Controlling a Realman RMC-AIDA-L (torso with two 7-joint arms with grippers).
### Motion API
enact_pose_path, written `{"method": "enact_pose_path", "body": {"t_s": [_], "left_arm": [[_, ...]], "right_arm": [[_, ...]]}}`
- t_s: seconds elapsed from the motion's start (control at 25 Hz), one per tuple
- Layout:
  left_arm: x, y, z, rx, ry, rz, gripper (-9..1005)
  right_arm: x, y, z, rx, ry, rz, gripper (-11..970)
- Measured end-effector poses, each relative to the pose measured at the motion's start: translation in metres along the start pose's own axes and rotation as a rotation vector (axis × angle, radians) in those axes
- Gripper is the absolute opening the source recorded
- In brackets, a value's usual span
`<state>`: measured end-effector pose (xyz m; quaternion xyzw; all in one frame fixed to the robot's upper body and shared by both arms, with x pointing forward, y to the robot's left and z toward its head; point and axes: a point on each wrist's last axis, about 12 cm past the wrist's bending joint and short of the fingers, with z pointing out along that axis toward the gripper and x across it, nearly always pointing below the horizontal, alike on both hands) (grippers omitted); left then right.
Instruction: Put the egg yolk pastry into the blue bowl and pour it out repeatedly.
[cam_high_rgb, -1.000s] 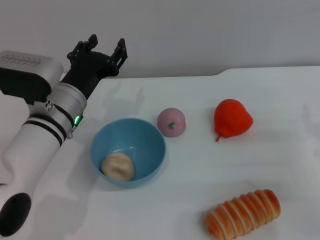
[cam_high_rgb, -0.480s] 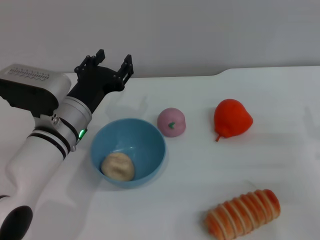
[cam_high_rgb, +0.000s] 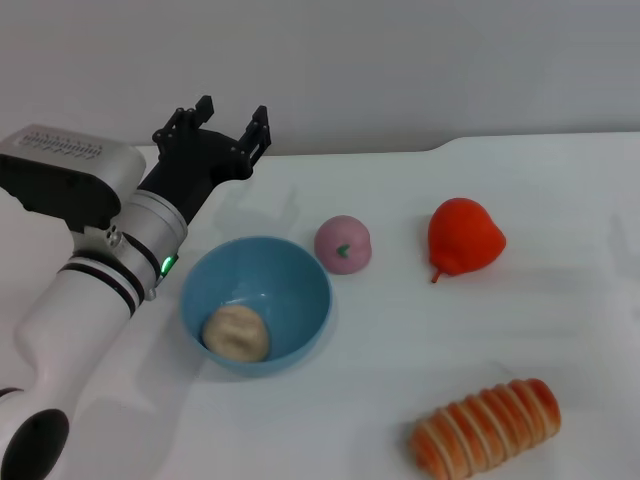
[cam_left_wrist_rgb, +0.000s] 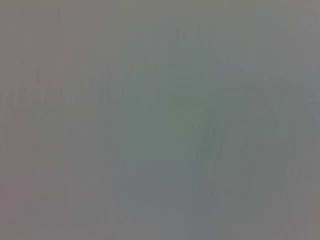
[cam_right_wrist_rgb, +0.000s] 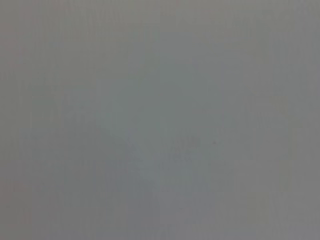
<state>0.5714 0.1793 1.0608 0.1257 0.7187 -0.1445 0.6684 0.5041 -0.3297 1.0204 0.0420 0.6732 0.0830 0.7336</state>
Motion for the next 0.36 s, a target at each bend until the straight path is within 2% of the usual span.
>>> {"method": "enact_pose_path", "body": {"t_s": [0.36], "left_arm": [[-0.0002,0.0006,0.001,-0.001,0.0,0.001,666]], "right_arm": [[-0.0007,-0.0007,0.0004,0.001,-0.003,-0.002,529]]}}
